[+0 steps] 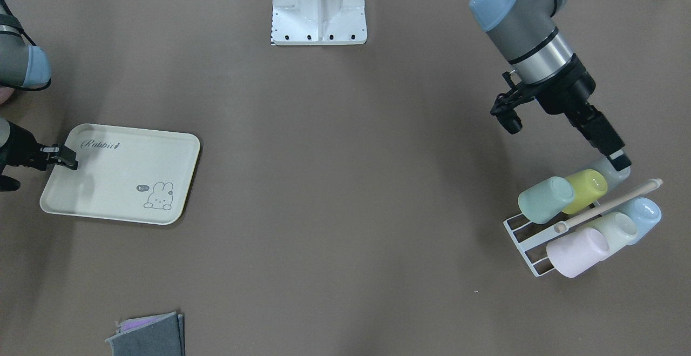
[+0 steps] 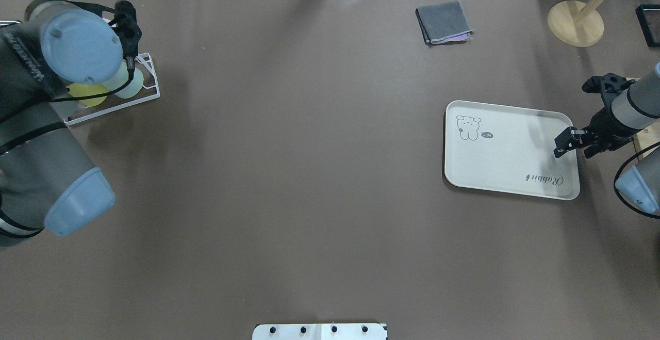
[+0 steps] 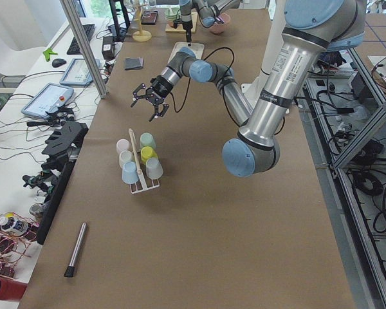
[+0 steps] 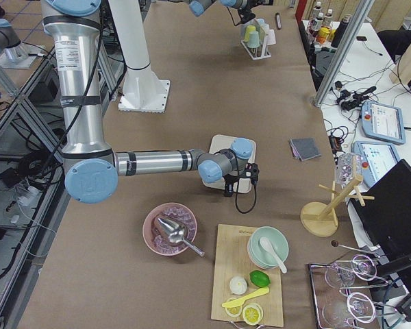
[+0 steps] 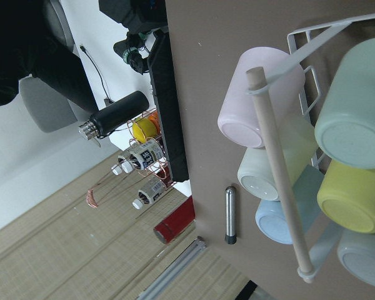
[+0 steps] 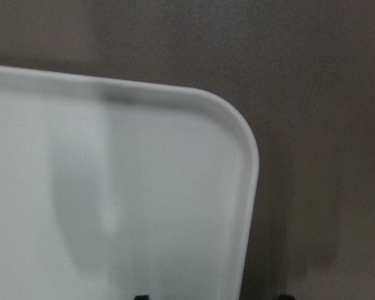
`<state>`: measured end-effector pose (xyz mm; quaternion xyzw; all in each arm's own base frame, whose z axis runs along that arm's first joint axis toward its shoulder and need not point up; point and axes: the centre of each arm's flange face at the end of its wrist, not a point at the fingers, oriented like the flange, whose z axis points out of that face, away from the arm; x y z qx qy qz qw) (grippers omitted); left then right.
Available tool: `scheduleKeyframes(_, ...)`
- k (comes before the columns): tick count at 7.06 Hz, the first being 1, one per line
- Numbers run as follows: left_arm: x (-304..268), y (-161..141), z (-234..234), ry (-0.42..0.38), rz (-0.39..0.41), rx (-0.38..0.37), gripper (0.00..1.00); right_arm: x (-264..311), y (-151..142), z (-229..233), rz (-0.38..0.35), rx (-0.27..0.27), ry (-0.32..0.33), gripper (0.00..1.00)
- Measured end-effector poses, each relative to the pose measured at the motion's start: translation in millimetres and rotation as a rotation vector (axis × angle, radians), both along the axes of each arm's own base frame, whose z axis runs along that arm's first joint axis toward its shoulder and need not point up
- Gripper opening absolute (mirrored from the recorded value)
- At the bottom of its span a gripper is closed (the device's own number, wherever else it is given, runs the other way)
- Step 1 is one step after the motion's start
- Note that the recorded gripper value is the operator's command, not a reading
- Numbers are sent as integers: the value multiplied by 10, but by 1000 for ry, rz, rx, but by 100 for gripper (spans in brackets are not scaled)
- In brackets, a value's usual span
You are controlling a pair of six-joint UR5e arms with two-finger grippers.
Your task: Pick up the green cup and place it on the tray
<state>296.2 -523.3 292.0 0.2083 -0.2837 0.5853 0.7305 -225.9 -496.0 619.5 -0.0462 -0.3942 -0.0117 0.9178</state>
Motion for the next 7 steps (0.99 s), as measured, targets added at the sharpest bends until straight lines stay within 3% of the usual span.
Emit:
scheduleKeyframes(2, 452, 106, 194, -206, 168, 12, 99, 23, 26, 7, -4, 3, -6, 0)
scheduleKeyframes(4, 677, 213, 496, -358, 278, -4, 99, 90, 134, 90, -12, 25, -37, 0)
scheduleKeyframes(7, 927, 325, 996, -475, 322, 22, 99, 152, 205, 110, -62, 67, -93, 0)
